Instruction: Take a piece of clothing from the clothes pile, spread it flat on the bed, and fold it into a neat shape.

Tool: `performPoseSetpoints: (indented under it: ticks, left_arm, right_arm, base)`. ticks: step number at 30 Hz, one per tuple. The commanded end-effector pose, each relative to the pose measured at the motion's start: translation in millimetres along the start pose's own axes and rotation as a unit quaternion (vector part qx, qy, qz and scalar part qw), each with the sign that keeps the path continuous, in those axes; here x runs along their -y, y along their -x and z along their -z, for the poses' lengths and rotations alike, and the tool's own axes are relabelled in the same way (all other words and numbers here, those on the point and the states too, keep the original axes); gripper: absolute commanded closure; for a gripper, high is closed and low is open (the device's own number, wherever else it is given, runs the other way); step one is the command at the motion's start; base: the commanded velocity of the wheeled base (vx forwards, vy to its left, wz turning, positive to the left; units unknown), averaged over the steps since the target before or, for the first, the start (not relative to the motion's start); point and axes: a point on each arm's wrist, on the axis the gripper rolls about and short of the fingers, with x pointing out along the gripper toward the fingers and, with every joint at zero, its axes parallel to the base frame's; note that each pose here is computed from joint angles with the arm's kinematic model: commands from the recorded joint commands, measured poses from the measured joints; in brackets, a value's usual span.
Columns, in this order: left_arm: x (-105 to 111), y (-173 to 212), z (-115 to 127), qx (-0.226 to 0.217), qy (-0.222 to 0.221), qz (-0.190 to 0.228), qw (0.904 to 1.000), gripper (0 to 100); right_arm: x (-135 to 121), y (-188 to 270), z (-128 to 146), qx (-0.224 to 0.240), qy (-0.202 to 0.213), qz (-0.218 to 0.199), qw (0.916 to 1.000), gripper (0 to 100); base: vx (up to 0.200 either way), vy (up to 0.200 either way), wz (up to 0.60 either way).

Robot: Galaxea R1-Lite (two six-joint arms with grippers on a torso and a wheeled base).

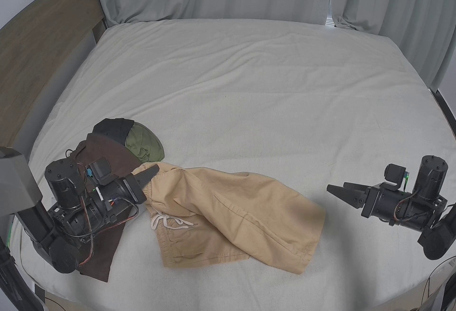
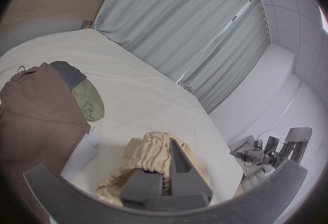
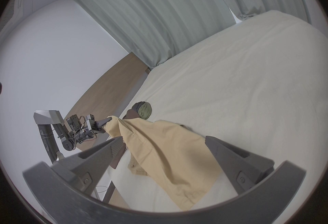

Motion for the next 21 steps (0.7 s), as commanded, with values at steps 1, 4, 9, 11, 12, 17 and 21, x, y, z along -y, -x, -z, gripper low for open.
performPoseSetpoints:
  ticks: [1,4,9,11,12,17,21]
  left_arm:
    - [-3.0,1.1,2.1,-0.006,0.002,-0.003,1.0000,100]
    - [-3.2,2.4,3.5,-0.010,0.003,-0.004,0.9999,100]
    - [-3.5,3.5,4.6,-0.013,0.003,-0.004,0.9999,100]
    - [-3.5,3.5,4.6,-0.013,0.003,-0.005,0.9999,100]
    - [-3.8,3.3,5.1,-0.014,0.003,-0.006,0.9999,100]
    - [-4.6,3.1,5.4,-0.014,0.004,-0.007,0.9999,100]
    - [-5.8,3.0,5.6,-0.015,0.004,-0.009,0.9998,100]
  right_arm:
    - [4.7,-4.5,17.2,-0.032,-0.023,0.007,0.9992,0]
    - [6.6,1.3,27.5,-0.049,-0.029,0.015,0.9983,0]
    - [10.9,1.8,39.8,-0.076,-0.040,0.026,0.9959,0]
    - [11.0,1.6,40.8,-0.078,-0.041,0.026,0.9957,0]
    - [10.1,2.8,45.8,-0.091,-0.041,0.024,0.9947,0]
    - [13.8,2.4,56.6,-0.117,-0.048,0.031,0.9914,0]
    - [16.8,-1.8,65.6,-0.138,-0.054,0.034,0.9883,0]
  base:
    - [0.000,0.000,0.00]
    - [0.000,0.000,0.00]
    - [0.000,0.000,0.00]
    - [0.000,0.000,0.00]
    - [0.000,0.000,0.00]
    - [0.000,0.000,0.00]
    - [0.000,0.000,0.00]
